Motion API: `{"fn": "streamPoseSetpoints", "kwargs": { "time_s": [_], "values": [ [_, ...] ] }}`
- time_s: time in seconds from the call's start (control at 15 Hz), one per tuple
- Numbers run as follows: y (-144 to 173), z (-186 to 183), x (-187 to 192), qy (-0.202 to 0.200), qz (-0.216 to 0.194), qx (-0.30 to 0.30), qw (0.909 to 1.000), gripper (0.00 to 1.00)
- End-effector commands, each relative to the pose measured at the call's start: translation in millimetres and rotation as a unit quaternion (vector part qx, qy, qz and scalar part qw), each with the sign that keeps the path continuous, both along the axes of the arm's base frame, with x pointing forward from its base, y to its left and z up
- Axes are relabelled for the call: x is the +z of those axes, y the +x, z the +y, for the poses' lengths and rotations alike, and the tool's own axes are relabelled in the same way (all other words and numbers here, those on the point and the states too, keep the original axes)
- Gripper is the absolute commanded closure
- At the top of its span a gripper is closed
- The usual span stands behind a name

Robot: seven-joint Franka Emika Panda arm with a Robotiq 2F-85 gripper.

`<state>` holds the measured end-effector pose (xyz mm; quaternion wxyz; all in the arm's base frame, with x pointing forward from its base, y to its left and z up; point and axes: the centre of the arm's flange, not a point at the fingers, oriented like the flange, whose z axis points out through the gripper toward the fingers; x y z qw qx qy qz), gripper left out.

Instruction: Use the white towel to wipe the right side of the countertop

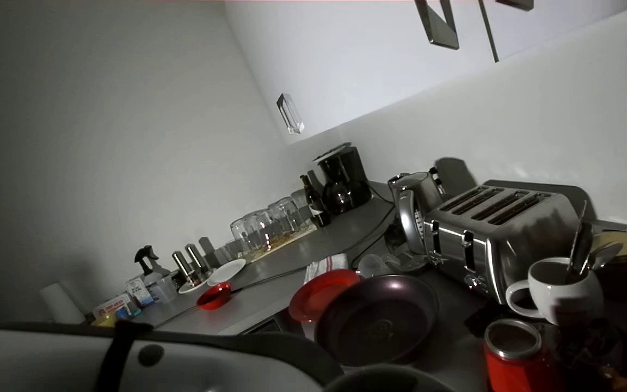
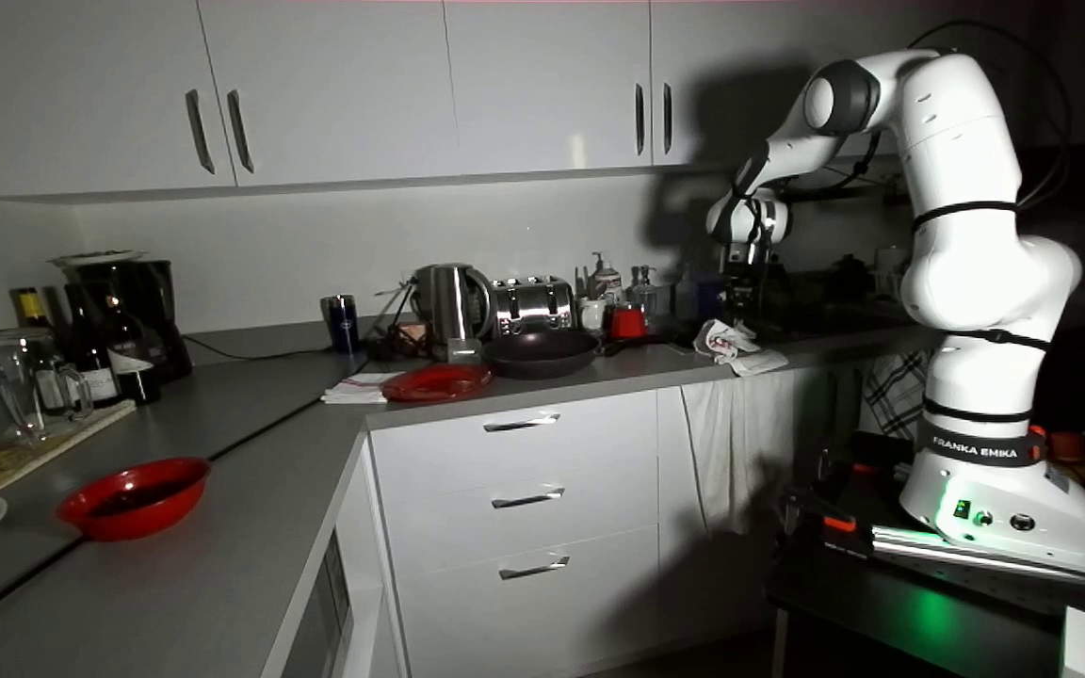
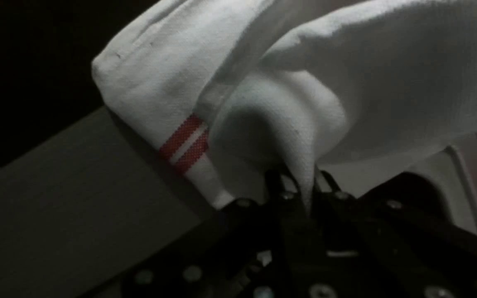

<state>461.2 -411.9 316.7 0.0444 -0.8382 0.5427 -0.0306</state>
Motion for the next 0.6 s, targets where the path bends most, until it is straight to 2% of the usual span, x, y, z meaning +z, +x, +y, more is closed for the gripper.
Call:
{"fn": "streamPoseSetpoints", "kwargs": {
  "time_s": [0.0,0.53],
  "values": [
    [0.6,41.5,22.8,-0.005,-0.032,0.048,0.9983,0.95],
    [9.6,90.7,44.2,-0.025,-0.06,0.159,0.9852,0.95]
  ]
}}
